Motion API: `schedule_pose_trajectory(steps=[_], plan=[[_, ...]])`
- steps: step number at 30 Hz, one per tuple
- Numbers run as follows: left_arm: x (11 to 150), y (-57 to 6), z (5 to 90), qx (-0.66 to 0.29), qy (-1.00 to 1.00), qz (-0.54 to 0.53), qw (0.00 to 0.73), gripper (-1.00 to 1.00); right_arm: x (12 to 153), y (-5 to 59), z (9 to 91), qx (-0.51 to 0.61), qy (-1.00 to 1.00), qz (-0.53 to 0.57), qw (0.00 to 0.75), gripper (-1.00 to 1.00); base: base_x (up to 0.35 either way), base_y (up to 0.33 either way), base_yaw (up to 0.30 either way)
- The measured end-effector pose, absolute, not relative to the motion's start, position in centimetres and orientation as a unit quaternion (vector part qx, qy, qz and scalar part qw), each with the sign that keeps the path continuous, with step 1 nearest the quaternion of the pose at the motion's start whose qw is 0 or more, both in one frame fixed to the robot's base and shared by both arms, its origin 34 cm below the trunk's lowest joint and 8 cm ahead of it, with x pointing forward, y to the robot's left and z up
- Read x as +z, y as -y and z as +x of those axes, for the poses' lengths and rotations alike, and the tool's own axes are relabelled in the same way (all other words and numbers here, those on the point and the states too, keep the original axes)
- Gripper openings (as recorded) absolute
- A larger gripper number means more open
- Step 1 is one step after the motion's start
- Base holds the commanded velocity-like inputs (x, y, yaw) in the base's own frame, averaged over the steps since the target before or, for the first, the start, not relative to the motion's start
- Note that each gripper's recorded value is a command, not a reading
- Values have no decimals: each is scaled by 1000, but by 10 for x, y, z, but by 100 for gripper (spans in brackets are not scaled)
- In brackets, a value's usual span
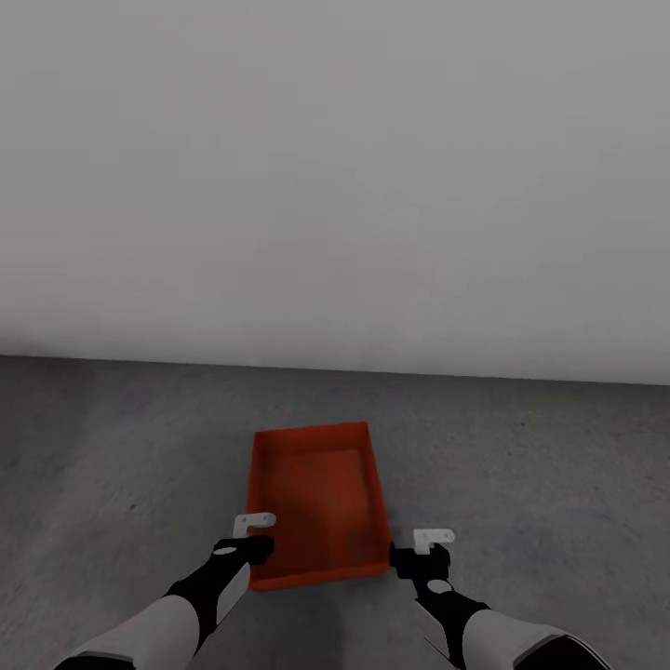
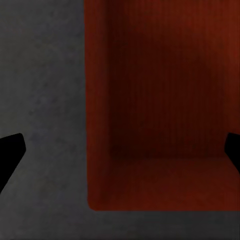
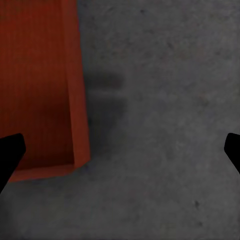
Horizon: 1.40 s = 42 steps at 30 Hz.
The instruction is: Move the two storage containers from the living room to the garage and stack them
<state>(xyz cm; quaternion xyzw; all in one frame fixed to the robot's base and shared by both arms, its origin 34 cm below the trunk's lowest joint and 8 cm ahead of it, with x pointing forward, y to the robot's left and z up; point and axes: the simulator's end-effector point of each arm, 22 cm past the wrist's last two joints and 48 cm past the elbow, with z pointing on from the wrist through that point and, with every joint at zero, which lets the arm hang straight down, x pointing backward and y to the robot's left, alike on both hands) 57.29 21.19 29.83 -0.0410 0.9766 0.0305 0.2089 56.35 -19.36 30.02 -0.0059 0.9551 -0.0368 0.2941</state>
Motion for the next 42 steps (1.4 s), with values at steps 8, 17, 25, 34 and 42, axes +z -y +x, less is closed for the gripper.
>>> schedule_pose_trajectory(steps=[8, 17, 25, 34, 42], plan=[[298, -212, 573, 30, -977, -41, 209, 100, 300, 194, 564, -37, -955, -6, 294, 100, 0, 0, 0], [311, -211, 575, 30, -977, -41, 209, 100, 313, 194, 566, -37, -955, -6, 294, 100, 0, 0, 0], [327, -210, 578, 29, -977, -41, 209, 100, 329, 194, 568, -37, -955, -6, 294, 100, 0, 0, 0], [346, -210, 581, 29, -977, -41, 208, 100, 348, 194, 572, -37, -955, -6, 294, 100, 0, 0, 0], [361, -210, 581, 29, -977, -42, 206, 100, 364, 194, 574, -37, -955, -5, 293, 100, 0, 0, 0]])
